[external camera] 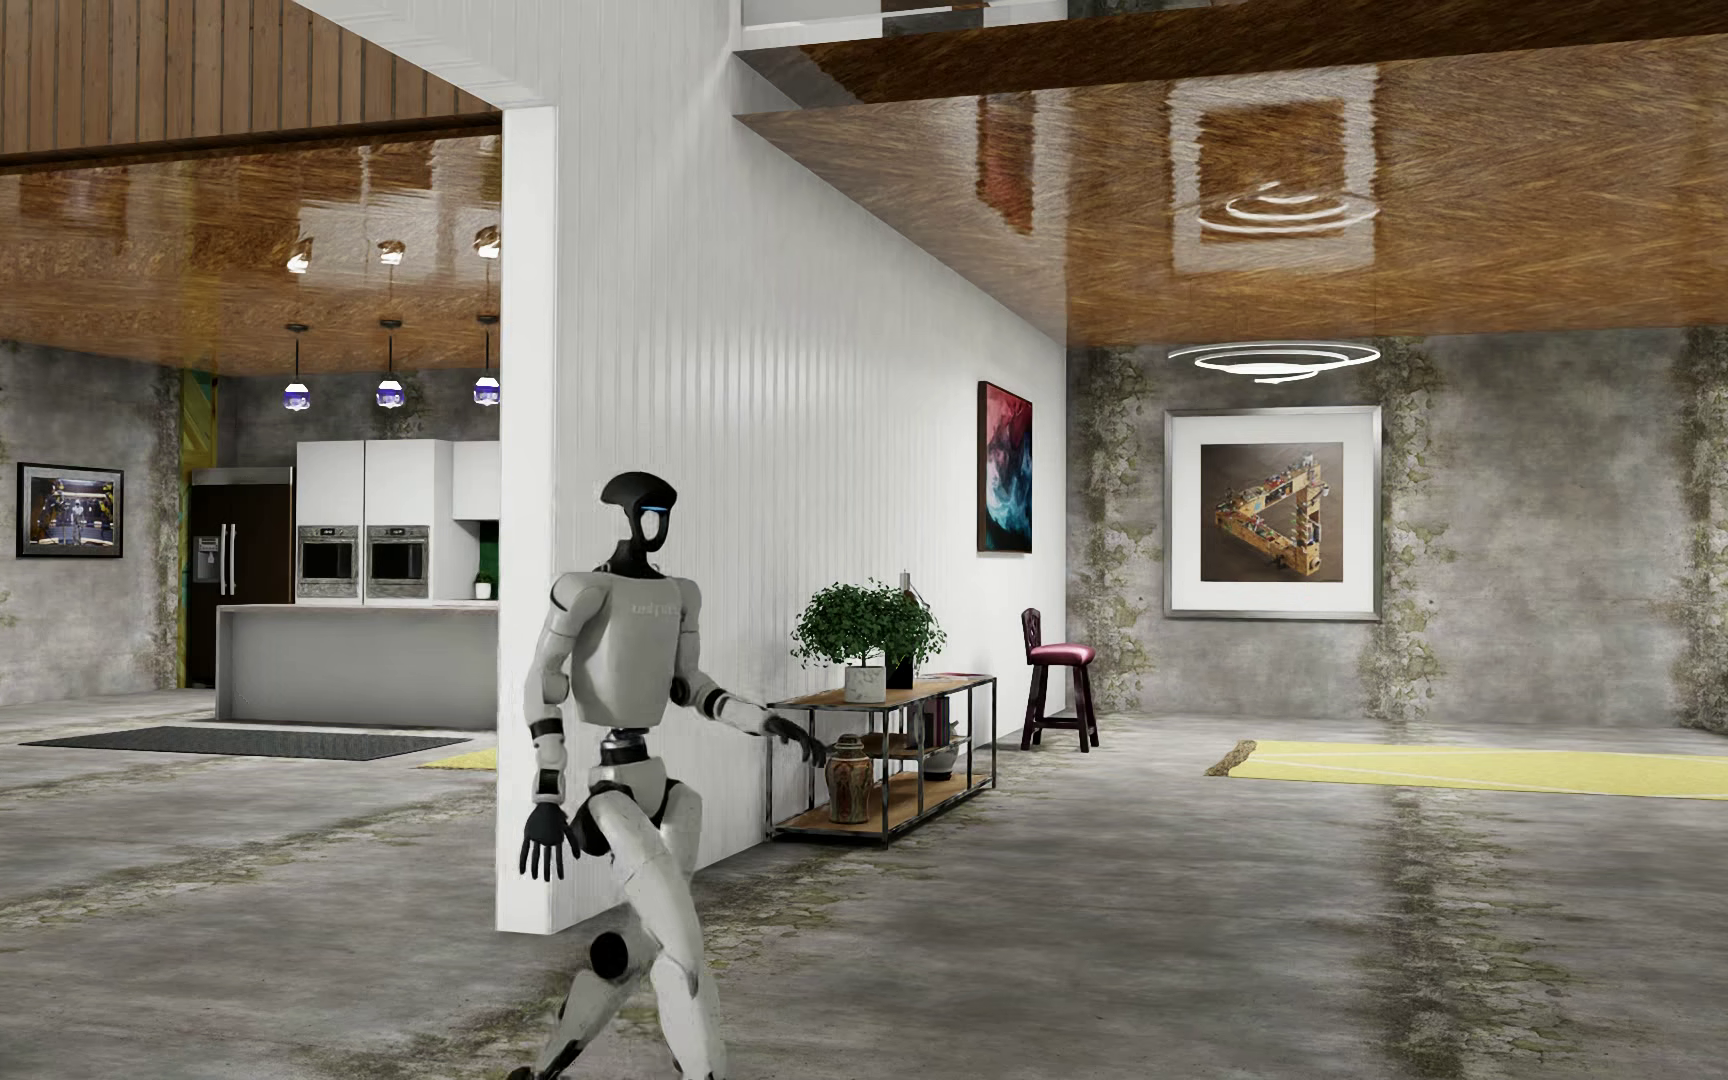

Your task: Head to the stool

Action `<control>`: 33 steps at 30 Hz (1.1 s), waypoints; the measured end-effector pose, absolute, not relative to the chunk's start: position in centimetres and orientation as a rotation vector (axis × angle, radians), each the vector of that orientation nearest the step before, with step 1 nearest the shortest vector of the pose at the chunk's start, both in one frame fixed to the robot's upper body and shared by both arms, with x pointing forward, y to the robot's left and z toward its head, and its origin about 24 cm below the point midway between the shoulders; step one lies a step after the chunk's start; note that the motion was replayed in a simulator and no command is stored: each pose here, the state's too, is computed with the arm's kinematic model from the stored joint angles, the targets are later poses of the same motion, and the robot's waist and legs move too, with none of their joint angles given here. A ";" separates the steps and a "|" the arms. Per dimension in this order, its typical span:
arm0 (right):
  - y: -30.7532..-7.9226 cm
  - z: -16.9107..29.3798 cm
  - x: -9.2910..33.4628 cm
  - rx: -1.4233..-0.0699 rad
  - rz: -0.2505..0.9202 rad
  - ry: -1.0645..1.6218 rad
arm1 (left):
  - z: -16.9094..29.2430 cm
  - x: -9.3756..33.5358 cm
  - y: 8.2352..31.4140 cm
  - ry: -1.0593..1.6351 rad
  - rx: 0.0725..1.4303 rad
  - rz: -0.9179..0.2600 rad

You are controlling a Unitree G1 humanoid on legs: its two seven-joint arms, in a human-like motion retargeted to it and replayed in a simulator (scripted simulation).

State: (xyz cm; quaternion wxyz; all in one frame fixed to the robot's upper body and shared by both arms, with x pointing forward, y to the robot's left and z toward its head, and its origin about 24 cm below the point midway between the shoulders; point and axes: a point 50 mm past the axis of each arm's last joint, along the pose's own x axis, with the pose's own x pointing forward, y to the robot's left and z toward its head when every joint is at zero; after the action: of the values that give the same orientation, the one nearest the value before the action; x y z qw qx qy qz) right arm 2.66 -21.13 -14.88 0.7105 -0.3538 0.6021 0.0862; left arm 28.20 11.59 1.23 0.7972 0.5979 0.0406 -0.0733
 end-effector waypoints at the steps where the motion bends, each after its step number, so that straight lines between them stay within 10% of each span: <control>1: -21.3 -14.7 2.7 -0.760 0.107 1.332 | -1.0 27.1 12.4 0.219 1.285 -0.193; 4: -21.4 -14.7 1.9 -0.660 -0.089 1.343 | -9.4 21.7 15.8 0.763 1.395 -0.360; 9: -21.7 -15.3 8.4 -1.005 0.312 1.320 | -15.3 10.2 20.7 1.191 1.621 -0.918; 13: -22.1 -12.2 16.8 -1.080 0.210 0.984 | -15.0 2.5 24.2 1.420 1.152 -0.476; 17: -22.2 -8.0 22.9 -1.053 0.077 0.733 | -14.7 -1.2 24.3 1.580 1.098 -0.317; 21: -21.4 -7.5 23.5 -1.058 0.101 0.694 | -15.0 -0.8 22.1 1.562 1.047 -0.427; 26: -21.1 -11.6 17.0 -0.977 0.168 0.922 | -15.2 2.6 19.5 1.500 0.925 -0.177; 33: -21.5 -15.3 5.0 -0.769 0.148 1.333 | -9.4 20.8 16.6 0.688 1.328 -0.370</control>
State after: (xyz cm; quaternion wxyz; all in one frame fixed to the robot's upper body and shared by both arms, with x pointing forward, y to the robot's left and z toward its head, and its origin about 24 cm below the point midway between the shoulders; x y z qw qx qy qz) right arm 5.02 -21.47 -15.28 0.7158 -0.3472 0.6021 0.0667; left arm 20.80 16.55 -9.44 0.7177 0.6001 0.3110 -0.1674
